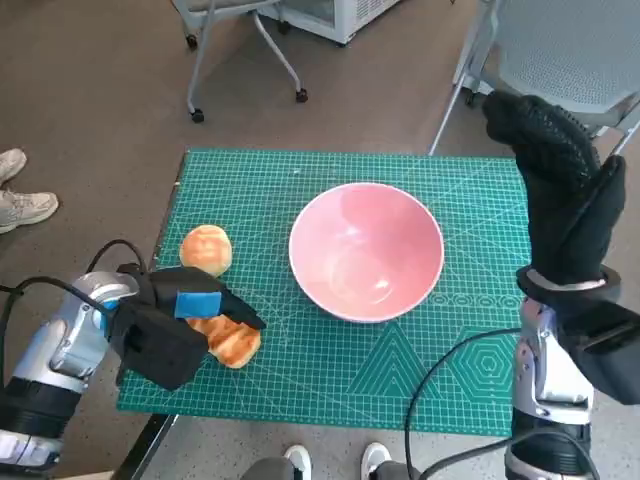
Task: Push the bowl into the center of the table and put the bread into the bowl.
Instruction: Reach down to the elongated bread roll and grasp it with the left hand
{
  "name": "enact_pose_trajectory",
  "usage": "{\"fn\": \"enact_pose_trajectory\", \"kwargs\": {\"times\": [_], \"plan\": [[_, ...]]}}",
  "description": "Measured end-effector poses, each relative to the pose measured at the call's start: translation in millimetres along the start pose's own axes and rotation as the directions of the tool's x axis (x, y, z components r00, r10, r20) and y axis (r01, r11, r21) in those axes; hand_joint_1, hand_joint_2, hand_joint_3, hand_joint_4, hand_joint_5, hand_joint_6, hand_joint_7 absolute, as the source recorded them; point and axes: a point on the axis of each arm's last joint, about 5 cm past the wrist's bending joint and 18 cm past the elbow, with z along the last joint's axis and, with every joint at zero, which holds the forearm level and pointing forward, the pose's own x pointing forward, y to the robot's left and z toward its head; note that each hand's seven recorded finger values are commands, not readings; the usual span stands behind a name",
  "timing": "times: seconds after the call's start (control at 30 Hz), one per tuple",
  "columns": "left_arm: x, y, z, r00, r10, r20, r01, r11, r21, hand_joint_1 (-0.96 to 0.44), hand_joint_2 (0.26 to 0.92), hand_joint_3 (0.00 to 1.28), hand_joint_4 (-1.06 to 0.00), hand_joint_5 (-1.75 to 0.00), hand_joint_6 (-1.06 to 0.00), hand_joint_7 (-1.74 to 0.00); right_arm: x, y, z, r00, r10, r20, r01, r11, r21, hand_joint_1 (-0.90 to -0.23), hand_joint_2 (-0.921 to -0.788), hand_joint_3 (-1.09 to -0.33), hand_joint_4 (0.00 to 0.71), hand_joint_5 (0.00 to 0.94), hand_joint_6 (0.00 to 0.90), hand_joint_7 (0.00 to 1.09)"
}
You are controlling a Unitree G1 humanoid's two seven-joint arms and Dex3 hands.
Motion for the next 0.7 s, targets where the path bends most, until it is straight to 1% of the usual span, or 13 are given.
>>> {"fn": "enact_pose_trajectory", "kwargs": {"times": [0.03,0.07,0.1,0.2,0.27,0.4,0.7], "plan": [[0,-0.2,-0.3,1.0,0.002,-0.001,-0.002,1.0,0.001,-0.05,0.602,0.57,-0.81,-0.49,-0.75,-0.59,0.0,0.0,0.0,1.0,0.0,0.0,0.0,1.0,0.0,-0.701,-0.921,-0.689,0.19,0.0,0.051,0.56],[0,-0.5,-0.9,1.0,0.004,-0.002,-0.004,1.0,0.001,-0.16,0.715,0.42,-0.79,-0.59,-0.7,-0.85,0.0,0.1,0.0,1.0,0.0,0.0,0.0,1.0,0.0,-0.701,-0.921,-0.689,0.19,0.0,0.051,0.56],[0,-0.7,-1.5,1.0,0.006,-0.003,-0.006,1.0,0.001,-0.1,0.78,0.31,-0.77,-0.78,-0.67,-0.97,0.0,0.1,0.0,1.0,0.001,0.0,-0.001,1.0,0.0,-0.701,-0.921,-0.689,0.19,0.0,0.051,0.56],[0,-1.0,-3.3,1.0,0.013,-0.002,-0.013,1.0,0.0,-0.03,0.858,0.17,-0.75,-1.02,-0.63,-1.1,0.1,0.3,-0.1,1.0,0.001,0.0,-0.001,1.0,0.001,-0.7,-0.921,-0.689,0.19,0.0,0.051,0.56],[0,-1.2,-4.1,1.0,0.019,0.001,-0.019,1.0,0.003,-0.02,0.872,0.13,-0.76,-1.06,-0.63,-1.12,0.0,0.3,-0.1,1.0,0.002,0.0,-0.002,1.0,0.001,-0.7,-0.921,-0.689,0.19,0.0,0.051,0.56],[0,-2.6,-6.5,0.999,0.031,0.009,-0.031,1.0,0.007,0.0,0.881,0.1,-0.78,-1.05,-0.64,-1.15,0.0,0.4,-0.1,1.0,0.002,0.0,-0.002,1.0,0.001,-0.7,-0.921,-0.689,0.19,0.0,0.05,0.56],[1,-3.7,-10.6,0.998,0.058,0.021,-0.059,0.998,0.008,0.0,0.885,0.08,-0.79,-1.04,-0.64,-1.17,0.0,0.7,-0.2,1.0,0.002,0.0,-0.002,1.0,0.003,-0.696,-0.921,-0.691,0.19,0.0,0.049,0.56]]}}
